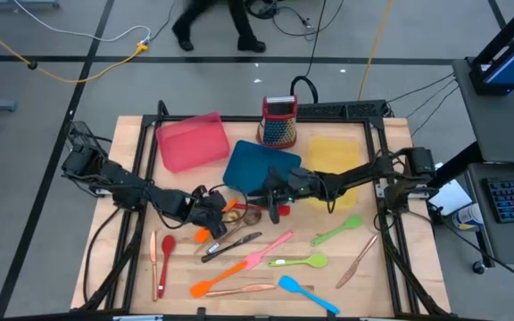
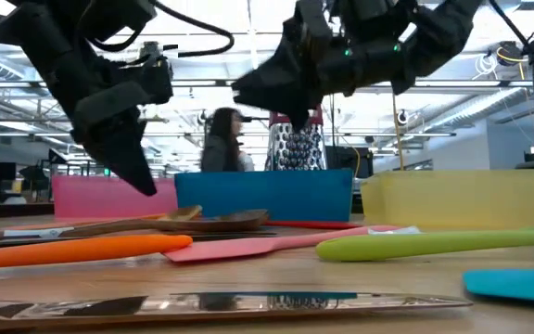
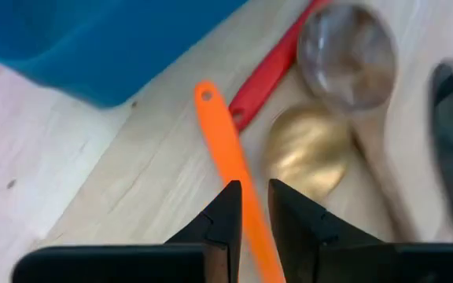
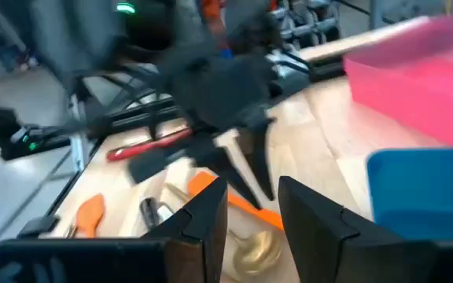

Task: Pick & Place Kitchen Items
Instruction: Put the orange spatula into the blue bin

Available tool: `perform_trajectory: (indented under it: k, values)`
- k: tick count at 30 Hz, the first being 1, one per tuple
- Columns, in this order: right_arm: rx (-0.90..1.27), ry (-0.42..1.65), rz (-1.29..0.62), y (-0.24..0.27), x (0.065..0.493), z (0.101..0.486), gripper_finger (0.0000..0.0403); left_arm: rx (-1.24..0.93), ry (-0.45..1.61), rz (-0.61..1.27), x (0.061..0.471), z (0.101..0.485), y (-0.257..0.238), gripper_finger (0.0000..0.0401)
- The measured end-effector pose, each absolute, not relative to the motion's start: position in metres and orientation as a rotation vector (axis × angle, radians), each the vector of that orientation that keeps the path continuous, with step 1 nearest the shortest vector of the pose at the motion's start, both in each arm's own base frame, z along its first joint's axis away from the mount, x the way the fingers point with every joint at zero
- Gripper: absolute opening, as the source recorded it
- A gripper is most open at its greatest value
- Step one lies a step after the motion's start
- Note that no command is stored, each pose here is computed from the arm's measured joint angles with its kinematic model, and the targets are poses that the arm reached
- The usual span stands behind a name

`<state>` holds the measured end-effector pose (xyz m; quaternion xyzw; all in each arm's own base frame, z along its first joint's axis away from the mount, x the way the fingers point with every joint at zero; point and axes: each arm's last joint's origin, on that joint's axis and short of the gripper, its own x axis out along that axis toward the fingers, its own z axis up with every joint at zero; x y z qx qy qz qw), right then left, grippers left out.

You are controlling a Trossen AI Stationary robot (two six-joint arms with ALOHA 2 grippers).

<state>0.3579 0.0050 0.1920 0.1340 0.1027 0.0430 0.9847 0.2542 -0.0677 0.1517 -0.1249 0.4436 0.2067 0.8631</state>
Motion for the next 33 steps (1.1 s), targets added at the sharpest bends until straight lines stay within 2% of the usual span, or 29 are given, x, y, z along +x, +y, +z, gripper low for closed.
perform_trajectory:
  k: [4,9,13,25,33]
  values:
    - [0.199,0.181,0.105,0.009,0.357,0.197,0.0131,-0.255,0.963,0.46,0.25,0.15,-0.066,0.0101]
    - [0.196,0.187,0.105,0.009,0.357,0.196,0.016,-0.249,0.881,0.528,0.251,0.152,-0.07,0.0152]
    - [0.197,0.196,0.102,0.008,0.357,0.195,0.0173,-0.267,0.857,0.538,0.249,0.151,-0.078,0.0174]
    - [0.182,0.189,0.104,0.008,0.357,0.196,0.0172,-0.199,0.886,0.67,0.255,0.096,-0.095,0.0153]
    - [0.181,0.185,0.105,0.008,0.357,0.196,0.0172,-0.182,0.854,0.758,0.256,0.082,-0.091,0.0152]
